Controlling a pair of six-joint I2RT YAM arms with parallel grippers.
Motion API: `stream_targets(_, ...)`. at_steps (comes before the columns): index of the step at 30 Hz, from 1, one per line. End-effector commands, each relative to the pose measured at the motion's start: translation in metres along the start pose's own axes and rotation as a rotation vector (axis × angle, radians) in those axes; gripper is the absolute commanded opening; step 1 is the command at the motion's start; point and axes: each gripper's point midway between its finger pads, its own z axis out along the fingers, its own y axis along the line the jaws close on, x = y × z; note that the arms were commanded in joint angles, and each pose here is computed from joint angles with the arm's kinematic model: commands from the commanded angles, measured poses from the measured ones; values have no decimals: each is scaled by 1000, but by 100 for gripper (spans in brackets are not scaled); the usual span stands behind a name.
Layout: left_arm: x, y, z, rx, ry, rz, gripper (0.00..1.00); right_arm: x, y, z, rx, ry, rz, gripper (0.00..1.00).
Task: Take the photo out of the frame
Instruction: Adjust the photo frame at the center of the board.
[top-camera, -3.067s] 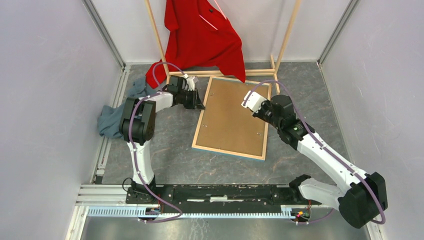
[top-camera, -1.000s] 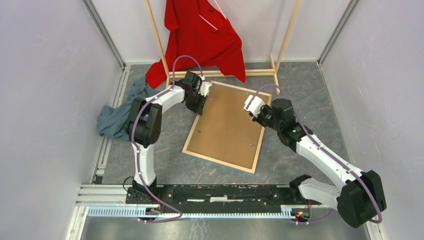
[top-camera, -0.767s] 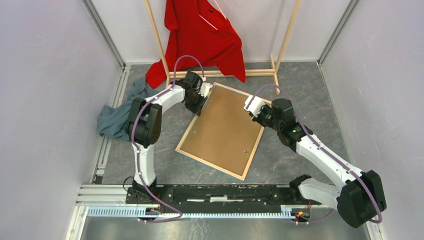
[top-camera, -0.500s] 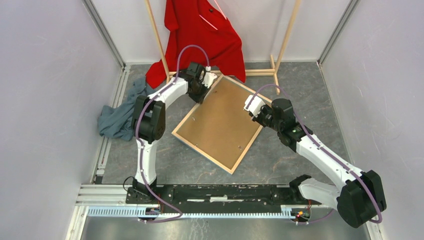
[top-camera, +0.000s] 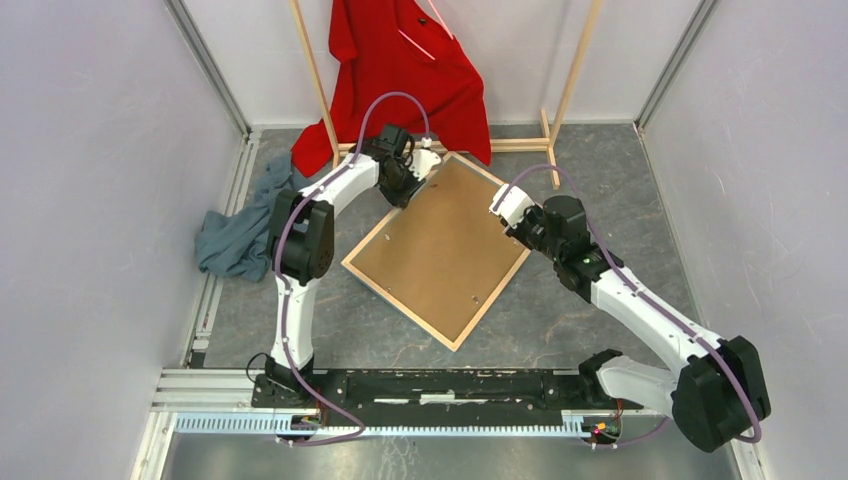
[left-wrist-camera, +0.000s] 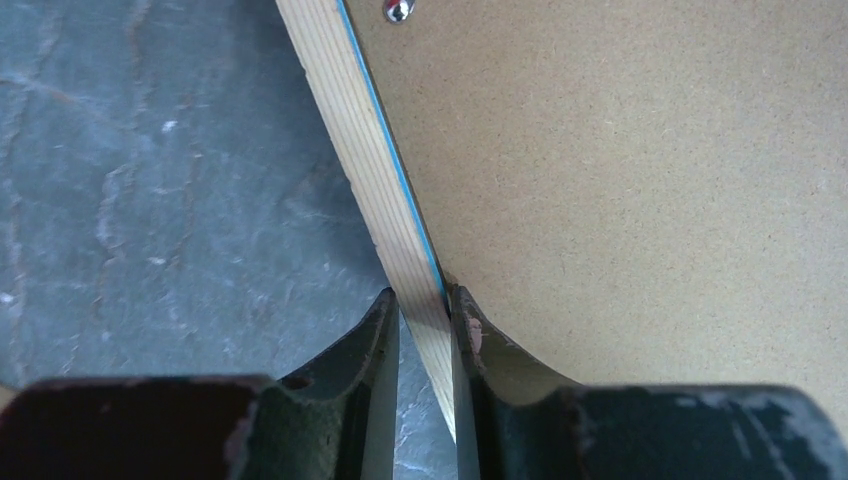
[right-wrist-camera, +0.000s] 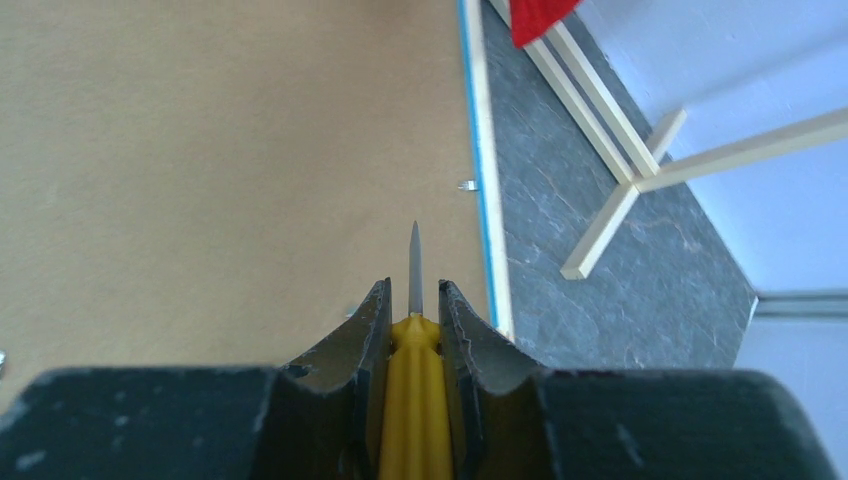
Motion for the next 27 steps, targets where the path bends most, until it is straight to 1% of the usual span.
stream_targets(1, 1, -24, 5, 129, -32, 93, 29, 6, -33, 2, 169, 27, 51, 0)
stream_targets(7, 1, -39, 5, 201, -58, 130, 30, 30, -57, 3, 292, 111, 119, 0)
stream_targets(9, 2, -38, 6, 202, -56, 148, 31, 38, -62, 4, 318, 135, 139, 0)
stream_targets(11, 1, -31, 9, 170, -46, 140, 34, 46, -66, 4, 337, 158, 146, 0)
stream_targets(12, -1, -25, 10, 146, -43, 127, 38, 50, -66, 5, 339, 172, 148, 0)
stream_targets(15, -10, -8, 9, 62, -55, 73, 57, 60, -68, 8, 337, 202, 155, 0)
stream_targets(19, -29, 2, -8, -5, -111, 3, 74, 70, -68, 10, 331, 227, 168, 0)
stream_targets(24, -43, 0, -58, -53, -177, -40, 90, 81, -68, 13, 313, 250, 197, 0)
stream_targets(25, -40, -1, -69, -65, -175, -52, 95, 82, -68, 13, 311, 254, 201, 0)
stream_targets(27, -24, -7, -87, -90, -143, -93, 97, 84, -68, 13, 305, 258, 210, 0)
